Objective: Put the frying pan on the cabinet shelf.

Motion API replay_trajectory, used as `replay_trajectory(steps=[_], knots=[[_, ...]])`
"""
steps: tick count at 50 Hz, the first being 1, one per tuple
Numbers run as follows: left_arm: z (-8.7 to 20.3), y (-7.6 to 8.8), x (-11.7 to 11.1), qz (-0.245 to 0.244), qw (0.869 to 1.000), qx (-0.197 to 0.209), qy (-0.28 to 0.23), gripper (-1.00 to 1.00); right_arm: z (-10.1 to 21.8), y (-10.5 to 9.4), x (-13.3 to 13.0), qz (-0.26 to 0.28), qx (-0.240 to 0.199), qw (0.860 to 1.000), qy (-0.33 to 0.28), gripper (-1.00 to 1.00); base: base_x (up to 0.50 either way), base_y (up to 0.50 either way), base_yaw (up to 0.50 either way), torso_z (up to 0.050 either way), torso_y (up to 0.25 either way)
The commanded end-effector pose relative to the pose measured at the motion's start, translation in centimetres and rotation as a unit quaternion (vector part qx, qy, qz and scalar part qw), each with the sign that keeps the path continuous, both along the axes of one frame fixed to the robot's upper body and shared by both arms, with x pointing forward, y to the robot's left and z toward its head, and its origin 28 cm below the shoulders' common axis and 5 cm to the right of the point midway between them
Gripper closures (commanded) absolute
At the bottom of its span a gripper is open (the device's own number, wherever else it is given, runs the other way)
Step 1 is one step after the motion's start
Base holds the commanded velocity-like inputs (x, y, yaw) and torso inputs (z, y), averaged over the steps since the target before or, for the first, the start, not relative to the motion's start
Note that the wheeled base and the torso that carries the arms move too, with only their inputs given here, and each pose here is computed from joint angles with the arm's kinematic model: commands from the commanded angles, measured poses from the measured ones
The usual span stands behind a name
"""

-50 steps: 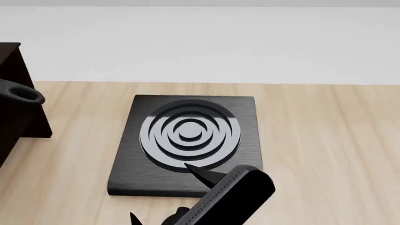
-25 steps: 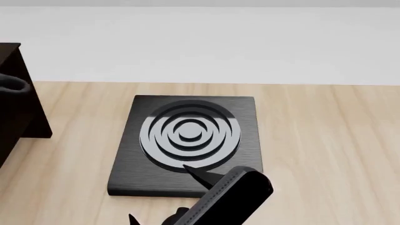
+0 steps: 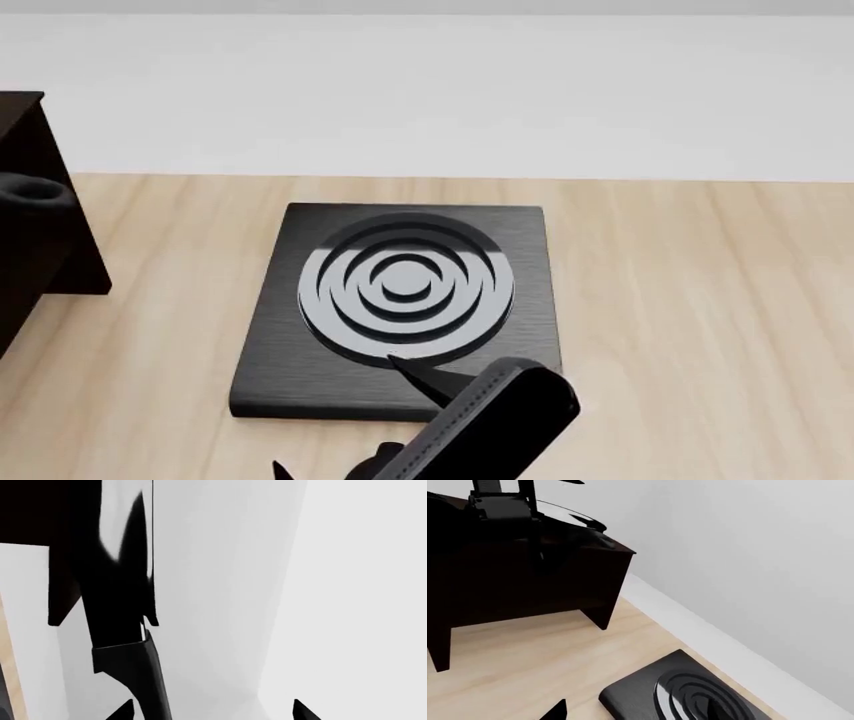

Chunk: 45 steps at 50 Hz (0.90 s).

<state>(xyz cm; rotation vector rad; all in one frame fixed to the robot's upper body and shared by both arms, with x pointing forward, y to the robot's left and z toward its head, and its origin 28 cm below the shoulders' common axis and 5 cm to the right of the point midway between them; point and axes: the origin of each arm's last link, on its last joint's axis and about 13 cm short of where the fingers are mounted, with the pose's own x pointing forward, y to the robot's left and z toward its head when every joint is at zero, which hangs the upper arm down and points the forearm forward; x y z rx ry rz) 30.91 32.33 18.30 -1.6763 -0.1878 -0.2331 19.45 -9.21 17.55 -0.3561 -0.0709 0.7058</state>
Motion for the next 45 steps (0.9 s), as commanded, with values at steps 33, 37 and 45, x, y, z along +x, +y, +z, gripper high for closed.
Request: replay_trajectory(steps=[33,37,45], knots=[[-4.6,-2.0,-5.8,0.009,0.98,0.162,0.114,-1.0,0.4,-0.4,-0.2,-0.016,0.001,1.0,-0.002,-1.0,0.0,0.0,0.0,0.0,0.0],[-4.0,-2.7,-6.4,-0.007,0.978,0.179,0.103,-1.0,0.6,-0.5,-0.2,-0.024,0.004,1.0,-0.001,-1.0,0.0,0.0,0.0,0.0,0.0],[-3.3,-3.5,-6.6,-0.014,0.972,0.216,0.094,-1.0,0.6,-0.6,-0.2,-0.031,0.006,0.999,-0.001,-1.0,0.0,0.0,0.0,0.0,0.0]])
